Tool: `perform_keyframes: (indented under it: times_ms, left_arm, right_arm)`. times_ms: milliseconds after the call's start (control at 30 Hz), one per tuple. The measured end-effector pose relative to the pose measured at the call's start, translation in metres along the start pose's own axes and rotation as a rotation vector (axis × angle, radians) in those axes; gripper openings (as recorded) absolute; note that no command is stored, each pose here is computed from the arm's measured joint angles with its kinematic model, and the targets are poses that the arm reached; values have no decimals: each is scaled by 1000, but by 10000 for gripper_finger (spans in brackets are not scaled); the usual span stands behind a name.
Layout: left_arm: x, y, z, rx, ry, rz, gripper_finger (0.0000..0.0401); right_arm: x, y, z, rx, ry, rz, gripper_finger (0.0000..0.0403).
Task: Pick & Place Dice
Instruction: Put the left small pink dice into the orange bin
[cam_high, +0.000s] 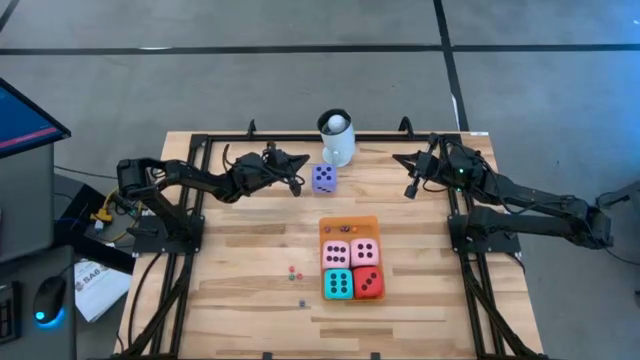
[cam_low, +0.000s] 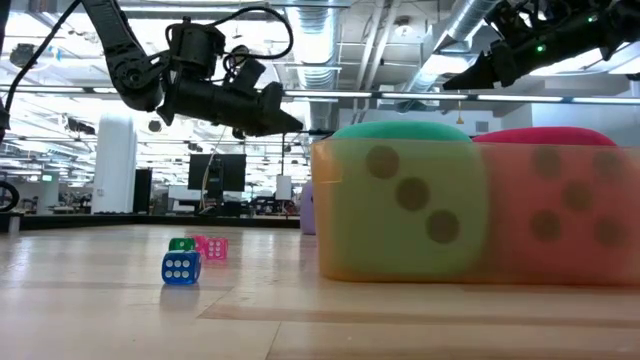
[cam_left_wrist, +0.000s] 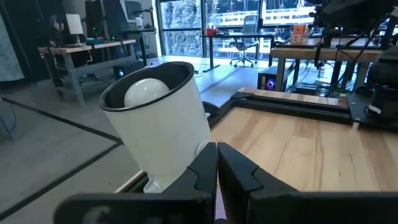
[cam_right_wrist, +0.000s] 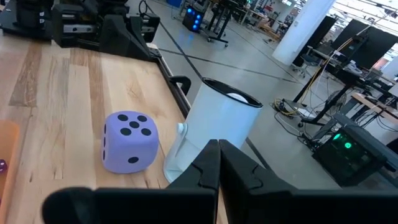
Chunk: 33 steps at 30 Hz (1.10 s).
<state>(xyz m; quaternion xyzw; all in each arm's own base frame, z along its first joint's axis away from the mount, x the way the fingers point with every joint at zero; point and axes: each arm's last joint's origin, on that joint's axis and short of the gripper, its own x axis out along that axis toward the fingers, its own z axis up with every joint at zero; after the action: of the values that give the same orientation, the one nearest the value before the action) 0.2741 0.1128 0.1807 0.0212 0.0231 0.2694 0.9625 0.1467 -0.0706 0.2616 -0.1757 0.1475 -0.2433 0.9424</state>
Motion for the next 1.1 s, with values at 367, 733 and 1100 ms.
perform_keyframes:
  times_ms: [367, 733, 1100]
  left_arm:
    - [0, 0, 1, -2, -13, 0, 1]
    - [0, -1, 1, -2, -15, -2, 1]
    - [0, -1, 1, -2, -15, -3, 1]
  right_arm:
    - [0, 0, 0, 0, 0, 0, 0]
    - [0, 0, 0, 0, 0, 0, 0]
    - [0, 0, 0, 0, 0, -1, 0]
